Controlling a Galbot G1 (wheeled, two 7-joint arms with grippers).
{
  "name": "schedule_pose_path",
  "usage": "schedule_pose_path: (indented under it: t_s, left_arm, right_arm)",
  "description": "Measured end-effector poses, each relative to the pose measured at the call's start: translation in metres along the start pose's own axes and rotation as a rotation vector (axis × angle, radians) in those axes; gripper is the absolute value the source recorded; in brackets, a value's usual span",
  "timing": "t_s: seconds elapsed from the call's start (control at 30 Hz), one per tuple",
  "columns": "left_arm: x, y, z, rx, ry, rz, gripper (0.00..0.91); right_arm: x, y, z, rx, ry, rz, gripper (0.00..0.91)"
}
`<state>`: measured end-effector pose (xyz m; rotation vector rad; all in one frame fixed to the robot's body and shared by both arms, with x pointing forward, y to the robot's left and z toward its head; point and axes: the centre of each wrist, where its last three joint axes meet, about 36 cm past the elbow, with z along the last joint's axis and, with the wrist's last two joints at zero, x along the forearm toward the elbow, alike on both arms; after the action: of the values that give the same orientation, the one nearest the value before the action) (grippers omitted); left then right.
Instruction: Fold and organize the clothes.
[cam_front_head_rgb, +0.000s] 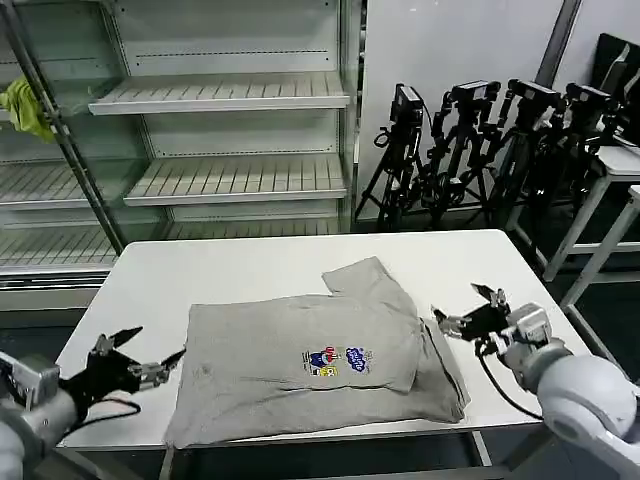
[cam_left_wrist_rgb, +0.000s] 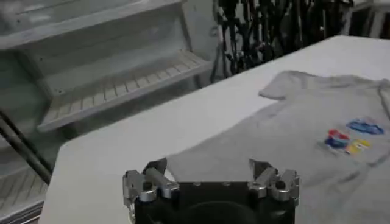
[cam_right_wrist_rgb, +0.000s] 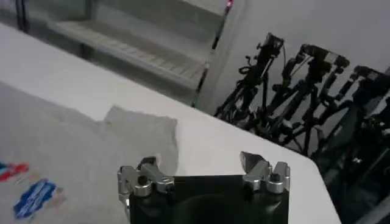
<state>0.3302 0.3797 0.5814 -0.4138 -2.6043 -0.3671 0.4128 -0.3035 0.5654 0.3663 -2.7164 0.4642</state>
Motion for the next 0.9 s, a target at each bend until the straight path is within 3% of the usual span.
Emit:
schedule_pose_path:
  t_s: [0.43,0.9]
  left_arm:
    - [-0.081,0.051,0.024,0.046,0.02,-0.015,0.907]
    - [-0.137,0.048,0.024,0.075,0.007,0.034,0.907]
  right_arm:
    - [-0.117,-0.01,0.003,-0.089,-0.048,-0.023,0.907]
    - [-0.217,0.012,0.001,-0.165,-0.03,-0.041,0.907]
